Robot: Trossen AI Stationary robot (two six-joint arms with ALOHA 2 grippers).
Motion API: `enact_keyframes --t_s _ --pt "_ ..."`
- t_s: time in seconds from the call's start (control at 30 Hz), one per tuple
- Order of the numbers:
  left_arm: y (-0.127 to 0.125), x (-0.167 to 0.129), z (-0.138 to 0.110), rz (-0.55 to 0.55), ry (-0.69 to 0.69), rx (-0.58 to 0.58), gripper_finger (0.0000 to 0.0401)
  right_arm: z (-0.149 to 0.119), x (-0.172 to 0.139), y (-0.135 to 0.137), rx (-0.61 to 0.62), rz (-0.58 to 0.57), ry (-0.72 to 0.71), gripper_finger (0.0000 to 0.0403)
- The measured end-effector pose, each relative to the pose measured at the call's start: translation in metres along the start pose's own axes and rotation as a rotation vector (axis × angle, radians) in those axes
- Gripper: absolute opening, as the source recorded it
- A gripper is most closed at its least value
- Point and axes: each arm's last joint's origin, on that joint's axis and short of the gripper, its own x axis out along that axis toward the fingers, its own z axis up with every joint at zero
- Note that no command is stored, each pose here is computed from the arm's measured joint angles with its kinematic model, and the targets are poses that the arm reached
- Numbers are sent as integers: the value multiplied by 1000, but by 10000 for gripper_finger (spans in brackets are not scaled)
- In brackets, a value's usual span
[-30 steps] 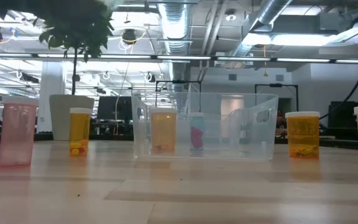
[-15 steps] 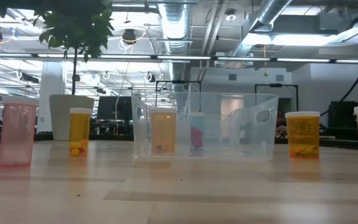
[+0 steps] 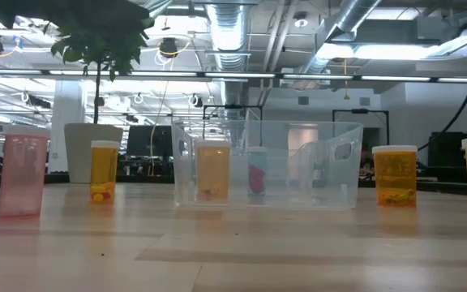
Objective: Pick and place medicine bottles into bin by pill shape (circle, oval)
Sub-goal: Put the blue tablet bottle into the top transparent bin
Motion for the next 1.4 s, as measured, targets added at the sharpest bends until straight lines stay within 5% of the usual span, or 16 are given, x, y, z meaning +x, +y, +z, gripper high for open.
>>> enact_keyframes --t_s 0.2,0.9,1.4 --pt "0 0 0 -1 1 1 103 2 7 -1 4 -7 -43 296" --pt "0 0 -1 -6 5 1 103 -5 36 -6 -19 4 -79 295" --pt "0 0 0 -6 5 -6 103 -5 37 -5 -22 10 -75 240"
